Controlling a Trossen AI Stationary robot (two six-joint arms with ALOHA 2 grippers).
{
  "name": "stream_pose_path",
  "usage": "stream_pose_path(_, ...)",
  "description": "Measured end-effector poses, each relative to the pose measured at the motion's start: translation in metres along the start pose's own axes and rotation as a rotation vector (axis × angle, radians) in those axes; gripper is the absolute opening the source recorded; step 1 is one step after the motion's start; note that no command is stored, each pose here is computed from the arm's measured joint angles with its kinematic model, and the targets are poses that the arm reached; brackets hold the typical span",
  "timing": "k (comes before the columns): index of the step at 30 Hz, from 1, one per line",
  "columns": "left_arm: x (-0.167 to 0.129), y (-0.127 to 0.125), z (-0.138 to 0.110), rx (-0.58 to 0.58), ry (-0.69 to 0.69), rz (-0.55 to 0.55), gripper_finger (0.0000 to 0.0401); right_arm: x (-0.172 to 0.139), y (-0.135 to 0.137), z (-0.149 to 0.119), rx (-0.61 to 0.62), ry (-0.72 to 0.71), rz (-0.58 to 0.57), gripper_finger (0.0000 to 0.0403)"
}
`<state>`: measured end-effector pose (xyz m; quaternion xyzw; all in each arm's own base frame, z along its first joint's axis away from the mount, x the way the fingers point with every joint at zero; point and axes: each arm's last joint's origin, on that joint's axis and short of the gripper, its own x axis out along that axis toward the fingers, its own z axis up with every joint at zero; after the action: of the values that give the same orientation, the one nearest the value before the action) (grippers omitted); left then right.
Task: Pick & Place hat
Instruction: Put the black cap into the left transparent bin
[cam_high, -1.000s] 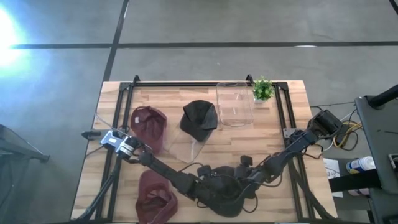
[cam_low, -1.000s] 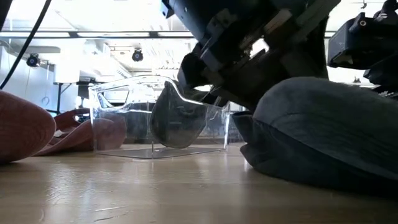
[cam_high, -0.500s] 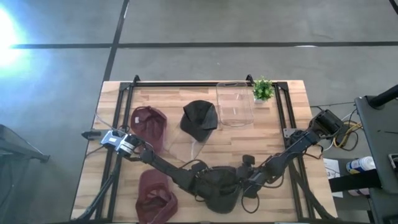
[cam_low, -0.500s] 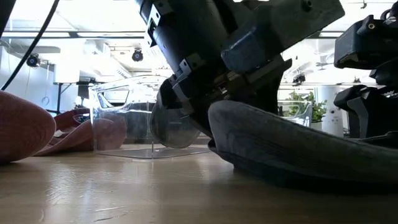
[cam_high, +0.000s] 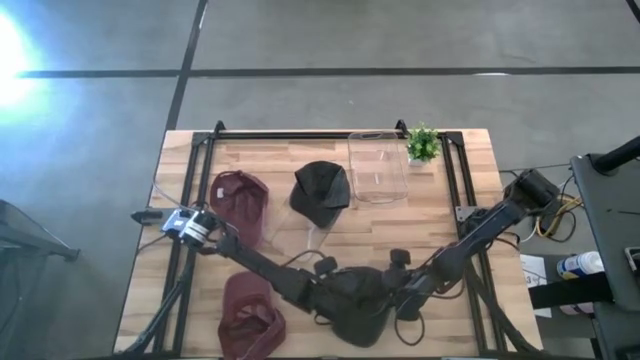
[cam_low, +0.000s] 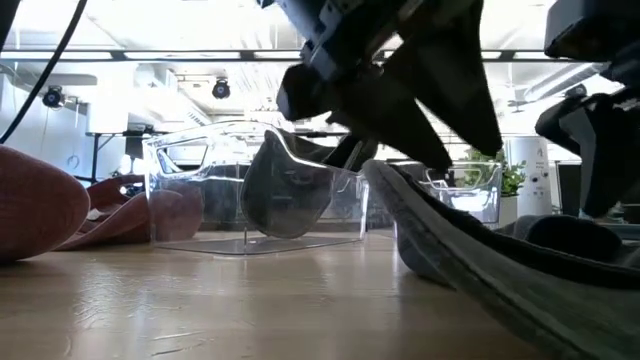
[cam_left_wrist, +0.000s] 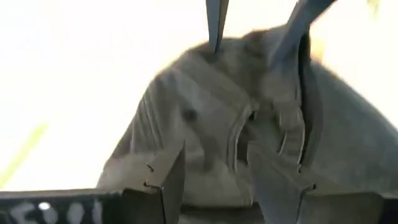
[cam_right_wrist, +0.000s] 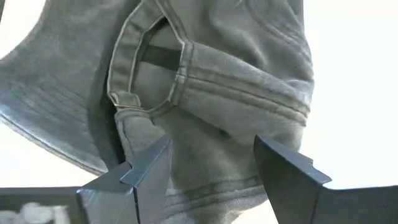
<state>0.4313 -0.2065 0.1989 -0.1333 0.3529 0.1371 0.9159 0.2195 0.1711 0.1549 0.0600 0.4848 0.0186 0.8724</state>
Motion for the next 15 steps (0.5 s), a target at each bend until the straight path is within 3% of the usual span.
stream_pose_path(7, -0.031, 0.000, 0.022, -0.023, -0.075, -0.006, 0.0167, -0.015, 0.000, 0.007, -0.015, -0.063, 0.030, 0.0224)
stream_pose_path(11, -0.054, -0.008, 0.007, -0.027, 0.029, -0.023, 0.0167, -0.015, 0.001, 0.008, -0.040, -0.069, 0.036, 0.0224)
stream_pose_path(15, -0.069, -0.017, -0.016, -0.194, 0.150, -0.050, 0.0167, -0.014, 0.003, 0.010, -0.070, -0.090, 0.057, 0.0224)
